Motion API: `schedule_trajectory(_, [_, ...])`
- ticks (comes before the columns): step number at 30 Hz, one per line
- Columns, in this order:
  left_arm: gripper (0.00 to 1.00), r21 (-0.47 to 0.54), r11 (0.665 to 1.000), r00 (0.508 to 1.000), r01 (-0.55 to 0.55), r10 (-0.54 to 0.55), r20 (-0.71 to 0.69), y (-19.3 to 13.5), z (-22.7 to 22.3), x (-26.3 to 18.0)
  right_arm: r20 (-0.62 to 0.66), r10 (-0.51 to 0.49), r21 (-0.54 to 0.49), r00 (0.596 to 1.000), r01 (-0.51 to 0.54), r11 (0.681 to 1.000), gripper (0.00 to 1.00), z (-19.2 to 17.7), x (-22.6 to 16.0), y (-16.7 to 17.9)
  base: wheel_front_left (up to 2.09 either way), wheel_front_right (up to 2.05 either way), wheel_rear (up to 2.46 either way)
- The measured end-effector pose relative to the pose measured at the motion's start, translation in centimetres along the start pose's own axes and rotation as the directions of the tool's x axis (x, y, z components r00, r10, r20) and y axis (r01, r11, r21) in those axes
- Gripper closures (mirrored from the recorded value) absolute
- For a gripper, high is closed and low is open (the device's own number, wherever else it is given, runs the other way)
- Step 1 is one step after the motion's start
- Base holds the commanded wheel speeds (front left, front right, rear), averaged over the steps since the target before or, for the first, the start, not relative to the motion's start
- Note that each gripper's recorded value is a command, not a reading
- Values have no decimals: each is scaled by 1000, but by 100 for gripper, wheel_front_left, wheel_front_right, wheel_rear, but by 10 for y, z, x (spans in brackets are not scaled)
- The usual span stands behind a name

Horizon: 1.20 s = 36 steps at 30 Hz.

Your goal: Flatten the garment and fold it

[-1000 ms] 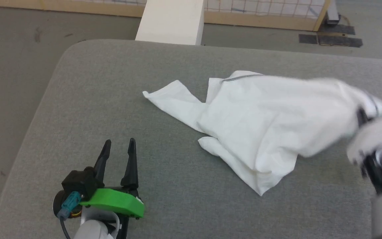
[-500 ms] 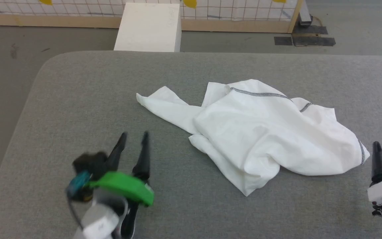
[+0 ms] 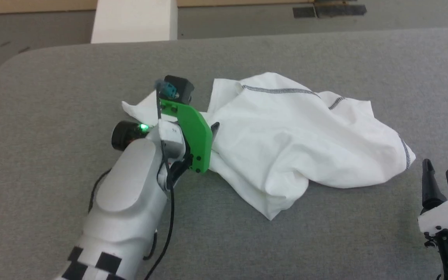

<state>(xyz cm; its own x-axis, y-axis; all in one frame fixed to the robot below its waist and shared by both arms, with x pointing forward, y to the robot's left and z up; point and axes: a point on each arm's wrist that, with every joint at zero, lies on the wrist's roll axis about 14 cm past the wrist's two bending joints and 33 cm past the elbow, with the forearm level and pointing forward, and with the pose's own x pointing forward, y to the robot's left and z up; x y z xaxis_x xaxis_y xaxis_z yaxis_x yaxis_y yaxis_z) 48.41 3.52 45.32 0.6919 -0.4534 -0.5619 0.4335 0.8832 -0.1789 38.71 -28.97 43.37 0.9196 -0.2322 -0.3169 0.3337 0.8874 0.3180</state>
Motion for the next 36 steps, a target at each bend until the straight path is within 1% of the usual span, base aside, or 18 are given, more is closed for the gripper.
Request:
schedule_trajectory(4, [0,37,999,998,-14,16,-57,8,-7,19,-24,-26,-3,999,26,1000,0,-9,0,-9,0,0,0])
schedule_trajectory(8, [0,30,1000,991,-5,9,-132,9,-27,36,-40,-50,-6,998,50,999,0,-16,1,-17,0,0,0])
schedule_trajectory(10, [0,8,1000,987,4,-3,-163,7,-37,43,-41,-56,-8,998,55,998,0,-17,2,-19,0,0,0])
schedule_trajectory(11, [19,-10,1000,985,12,-14,-172,6,-40,47,-42,-57,-4,997,57,998,0,-18,3,-19,0,0,0])
schedule_trajectory(12, [66,-30,999,987,25,-30,-158,4,-37,50,-44,-61,-2,997,61,998,0,-19,3,-20,0,0,0])
schedule_trajectory(13, [100,-45,998,989,38,-44,-139,2,-33,52,-48,-65,-4,997,65,998,0,-21,4,-22,0,0,0])
schedule_trajectory(15, [100,-74,995,990,65,-74,-122,-2,-31,55,-57,-70,-6,996,70,998,0,-24,5,-23,0,0,0])
schedule_trajectory(18, [100,-132,986,993,105,-110,-35,-9,-14,53,-69,-60,-9,996,59,998,0,-29,7,-19,0,0,0])
schedule_trajectory(21, [100,-208,969,987,130,-106,121,-4,20,42,-72,-42,-16,997,41,999,0,-29,9,-13,0,0,0])
schedule_trajectory(23, [100,-234,963,965,136,-76,250,5,48,25,-68,-24,-16,997,23,1000,0,-27,9,-6,0,0,0])
schedule_trajectory(25, [100,-264,957,930,123,-19,366,22,69,3,-65,-2,-18,998,1,1000,0,-26,9,1,0,0,0])
schedule_trajectory(26, [100,-285,954,912,97,30,410,35,73,-11,-62,9,-16,998,-10,1000,0,-24,9,6,0,0,0])
schedule_trajectory(28, [100,-316,948,894,20,125,431,61,62,-36,-65,28,-16,997,-29,999,0,-24,9,12,0,0,0])
schedule_trajectory(30, [100,-370,925,884,-88,244,400,88,33,-63,-79,54,-23,995,-56,998,0,-27,9,21,0,0,0])
schedule_trajectory(31, [100,-400,905,878,-144,303,371,100,14,-77,-83,69,-24,994,-71,997,0,-29,9,27,0,0,0])
schedule_trajectory(33, [100,-453,864,871,-218,382,310,113,-20,-100,-88,97,-24,991,-100,995,0,-30,10,38,0,0,0])
schedule_trajectory(34, [100,-479,840,869,-255,417,267,117,-40,-111,-92,117,-25,989,-120,992,0,-30,11,45,0,0,0])
schedule_trajectory(36, [100,-527,797,874,-296,449,188,114,-75,-127,-94,153,-28,984,-157,987,0,-30,12,59,0,0,0])
